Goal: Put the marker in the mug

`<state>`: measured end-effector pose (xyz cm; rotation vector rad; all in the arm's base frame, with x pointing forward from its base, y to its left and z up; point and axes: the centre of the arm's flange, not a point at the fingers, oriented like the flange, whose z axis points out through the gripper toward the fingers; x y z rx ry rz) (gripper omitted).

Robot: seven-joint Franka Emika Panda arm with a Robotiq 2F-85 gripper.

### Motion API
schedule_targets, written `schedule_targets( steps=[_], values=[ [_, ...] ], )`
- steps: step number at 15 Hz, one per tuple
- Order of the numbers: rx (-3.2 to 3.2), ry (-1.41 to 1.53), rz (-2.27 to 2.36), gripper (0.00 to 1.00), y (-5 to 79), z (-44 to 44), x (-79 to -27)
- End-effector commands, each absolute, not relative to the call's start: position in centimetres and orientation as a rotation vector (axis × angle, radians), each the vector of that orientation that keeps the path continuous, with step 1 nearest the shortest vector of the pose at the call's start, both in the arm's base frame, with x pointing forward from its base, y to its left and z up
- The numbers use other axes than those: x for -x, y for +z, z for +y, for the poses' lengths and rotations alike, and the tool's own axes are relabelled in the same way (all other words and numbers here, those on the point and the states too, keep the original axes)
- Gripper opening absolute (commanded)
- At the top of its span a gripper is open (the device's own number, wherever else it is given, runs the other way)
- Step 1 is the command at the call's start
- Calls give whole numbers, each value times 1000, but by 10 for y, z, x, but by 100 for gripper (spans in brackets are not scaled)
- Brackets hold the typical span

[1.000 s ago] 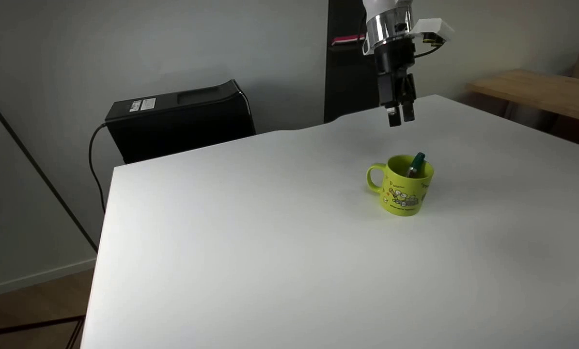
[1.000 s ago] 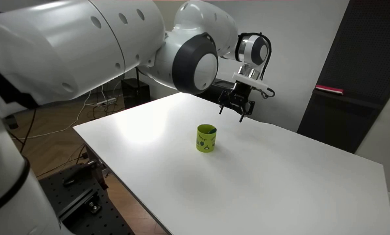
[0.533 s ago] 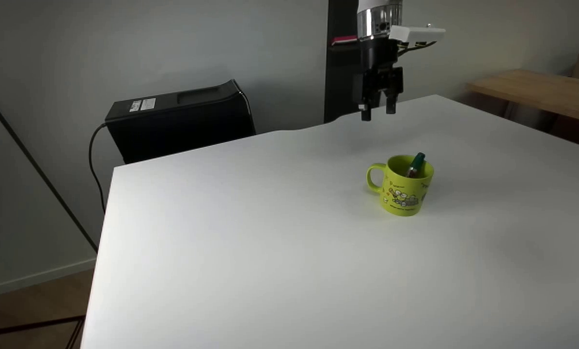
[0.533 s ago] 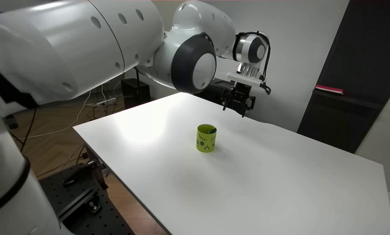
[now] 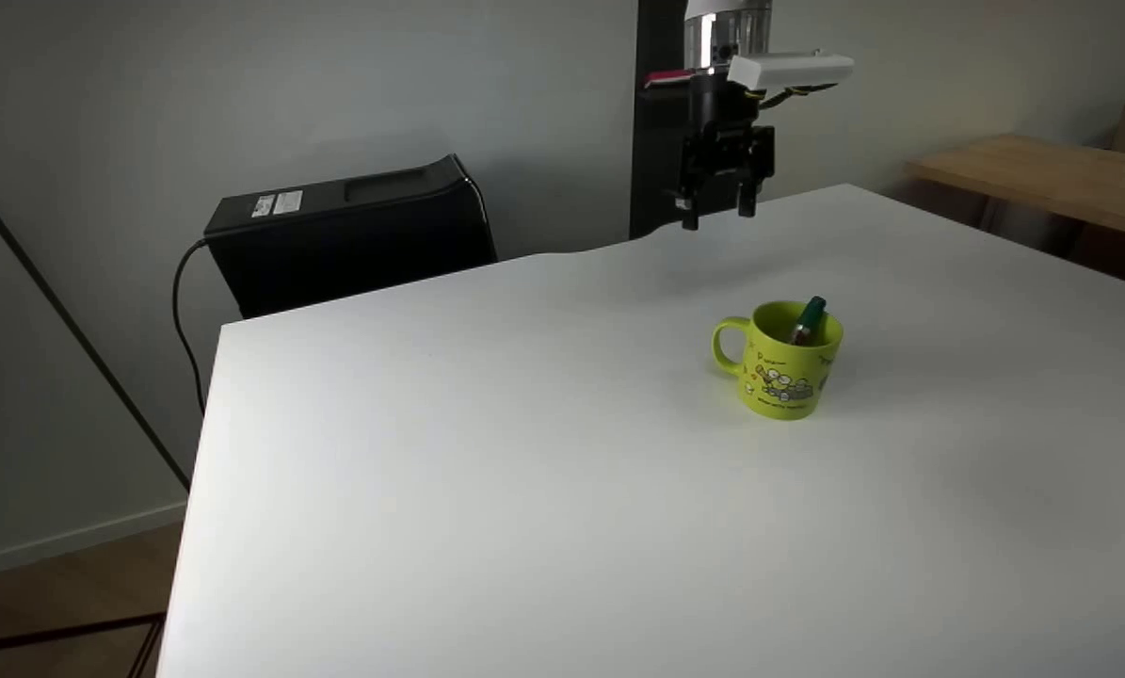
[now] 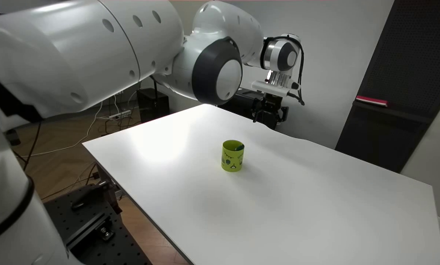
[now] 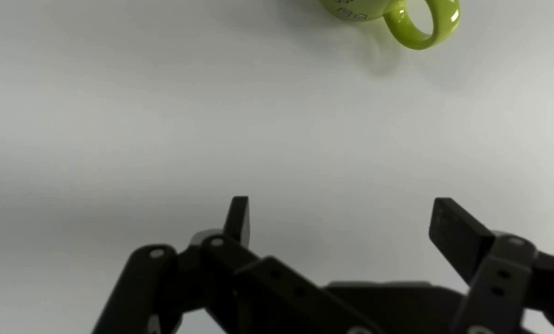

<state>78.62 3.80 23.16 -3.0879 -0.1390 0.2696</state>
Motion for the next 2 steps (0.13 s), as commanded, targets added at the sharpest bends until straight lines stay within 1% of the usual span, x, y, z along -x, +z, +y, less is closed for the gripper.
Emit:
schedule_targets(
  steps=[1, 2],
  values=[
    [3088, 270, -138, 100, 232, 38, -786],
    [3089, 270, -137, 100, 232, 38, -786]
  ],
)
